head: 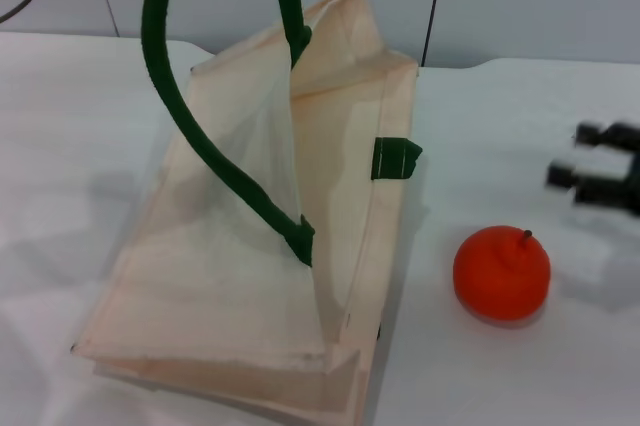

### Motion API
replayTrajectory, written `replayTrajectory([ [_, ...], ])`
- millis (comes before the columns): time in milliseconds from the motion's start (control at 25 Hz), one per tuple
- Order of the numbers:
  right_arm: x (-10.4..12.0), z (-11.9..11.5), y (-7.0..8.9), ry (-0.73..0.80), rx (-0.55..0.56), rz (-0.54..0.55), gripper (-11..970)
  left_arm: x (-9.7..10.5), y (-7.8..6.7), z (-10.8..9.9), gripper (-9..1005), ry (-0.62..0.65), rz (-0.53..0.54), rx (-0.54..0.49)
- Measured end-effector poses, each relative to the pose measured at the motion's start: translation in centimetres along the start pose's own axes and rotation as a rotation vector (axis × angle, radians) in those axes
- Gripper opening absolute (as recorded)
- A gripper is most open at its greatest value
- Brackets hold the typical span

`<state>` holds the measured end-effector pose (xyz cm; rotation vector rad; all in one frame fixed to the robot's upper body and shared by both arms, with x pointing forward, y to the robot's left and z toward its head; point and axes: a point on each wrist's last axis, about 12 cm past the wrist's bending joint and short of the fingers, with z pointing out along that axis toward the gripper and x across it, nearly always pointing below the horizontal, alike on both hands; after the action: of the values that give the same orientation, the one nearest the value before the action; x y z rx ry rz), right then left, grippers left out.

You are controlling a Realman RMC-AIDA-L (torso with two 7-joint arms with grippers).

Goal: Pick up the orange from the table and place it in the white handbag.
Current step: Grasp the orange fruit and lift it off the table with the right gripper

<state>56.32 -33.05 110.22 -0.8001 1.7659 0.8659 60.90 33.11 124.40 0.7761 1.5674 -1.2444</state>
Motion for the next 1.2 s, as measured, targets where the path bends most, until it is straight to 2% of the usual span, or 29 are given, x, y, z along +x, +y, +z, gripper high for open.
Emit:
replayTrajectory([
  [120,0.7,1.4,0.9,0.083,-0.079,-0.021,871,-0.1,0.0,0.1,143,0.000,0.001,0.001],
  [320,0.9,2.6,1.7,0.119,-0.133,-0.026,867,-0.1,0.0,0.1,143,0.000,0.000,0.000],
  [640,1.7,4.9,1.9,0.210,-0.116,-0.039,862,0.0,0.0,0.1,142,-0.001,-0.002,-0.002],
  [1000,3.0,4.4,1.4,0.291,-0.060,-0.008,855,0.2,0.0,-0.1,142,-0.005,-0.004,-0.007],
  [1200,3.5,4.5,1.6,0.358,-0.084,-0.037,852,0.2,0.0,-0.1,142,-0.007,-0.003,-0.007],
])
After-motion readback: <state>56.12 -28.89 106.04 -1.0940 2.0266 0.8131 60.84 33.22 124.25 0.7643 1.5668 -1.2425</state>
